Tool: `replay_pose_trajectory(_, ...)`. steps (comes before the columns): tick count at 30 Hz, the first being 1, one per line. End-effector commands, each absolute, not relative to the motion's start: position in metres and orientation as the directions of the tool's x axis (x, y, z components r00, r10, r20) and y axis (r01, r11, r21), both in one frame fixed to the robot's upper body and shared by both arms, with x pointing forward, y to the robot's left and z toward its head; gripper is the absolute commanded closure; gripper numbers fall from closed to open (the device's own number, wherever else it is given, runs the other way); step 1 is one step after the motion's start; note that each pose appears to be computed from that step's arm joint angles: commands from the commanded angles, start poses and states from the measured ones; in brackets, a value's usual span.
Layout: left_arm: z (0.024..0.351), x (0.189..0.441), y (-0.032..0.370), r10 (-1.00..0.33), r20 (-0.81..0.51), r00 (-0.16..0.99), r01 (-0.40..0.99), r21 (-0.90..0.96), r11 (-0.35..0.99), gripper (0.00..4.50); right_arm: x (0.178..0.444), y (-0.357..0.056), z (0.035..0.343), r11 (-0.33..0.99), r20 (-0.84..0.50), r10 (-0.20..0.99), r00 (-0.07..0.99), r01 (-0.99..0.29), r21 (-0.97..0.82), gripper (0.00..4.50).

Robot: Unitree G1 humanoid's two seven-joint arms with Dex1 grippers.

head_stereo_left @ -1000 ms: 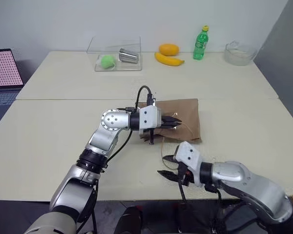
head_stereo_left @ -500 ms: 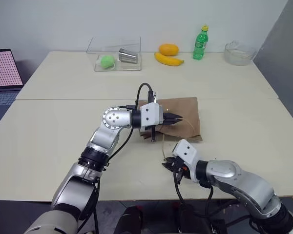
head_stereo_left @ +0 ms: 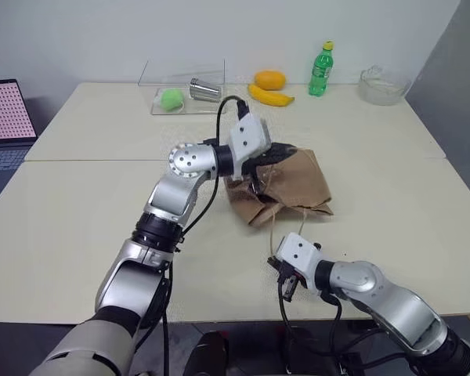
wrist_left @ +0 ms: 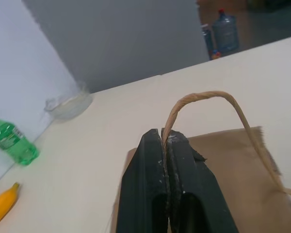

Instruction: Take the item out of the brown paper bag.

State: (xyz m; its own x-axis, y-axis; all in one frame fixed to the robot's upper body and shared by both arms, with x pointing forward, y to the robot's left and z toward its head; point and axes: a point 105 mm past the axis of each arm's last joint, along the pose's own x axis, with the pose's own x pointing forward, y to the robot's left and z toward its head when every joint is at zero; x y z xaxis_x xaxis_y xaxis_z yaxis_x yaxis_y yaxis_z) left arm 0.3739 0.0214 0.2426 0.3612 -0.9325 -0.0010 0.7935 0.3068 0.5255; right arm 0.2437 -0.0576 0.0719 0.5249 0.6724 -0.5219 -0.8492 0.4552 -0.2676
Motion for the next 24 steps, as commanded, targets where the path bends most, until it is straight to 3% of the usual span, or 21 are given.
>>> replay_pose_trajectory(1, 0.291, 0.385, 0.032, -0.894, 0.153, 0.421, 0.732, 0.525, 0.434, 4.50, 0.234, -0.063, 0.049, 0.433, -0.601, 0.639, 0.481, -0.870, -0.236, 4.46)
replay_pose_trajectory(14, 0.336, 0.396, 0.037, -0.864, 0.273, 0.422, 0.727, 0.467, 0.503, 4.50, 0.234, -0.064, 0.047, 0.410, -0.615, 0.631, 0.473, -0.876, -0.253, 4.46)
replay_pose_trajectory(18, 0.331, 0.384, 0.035, -0.902, 0.250, 0.351, 0.780, 0.454, 0.430, 4.50, 0.242, -0.060, 0.067, 0.481, -0.515, 0.665, 0.541, -0.838, -0.258, 4.46)
replay_pose_trajectory(21, 0.323, 0.374, 0.034, -0.930, 0.217, 0.297, 0.813, 0.454, 0.365, 4.50, 0.248, -0.063, 0.085, 0.523, -0.451, 0.667, 0.593, -0.804, -0.282, 3.91)
replay_pose_trajectory(24, 0.316, 0.362, 0.032, -0.949, 0.194, 0.247, 0.840, 0.446, 0.310, 4.50, 0.242, -0.067, 0.107, 0.526, -0.406, 0.681, 0.609, -0.793, -0.308, 2.89)
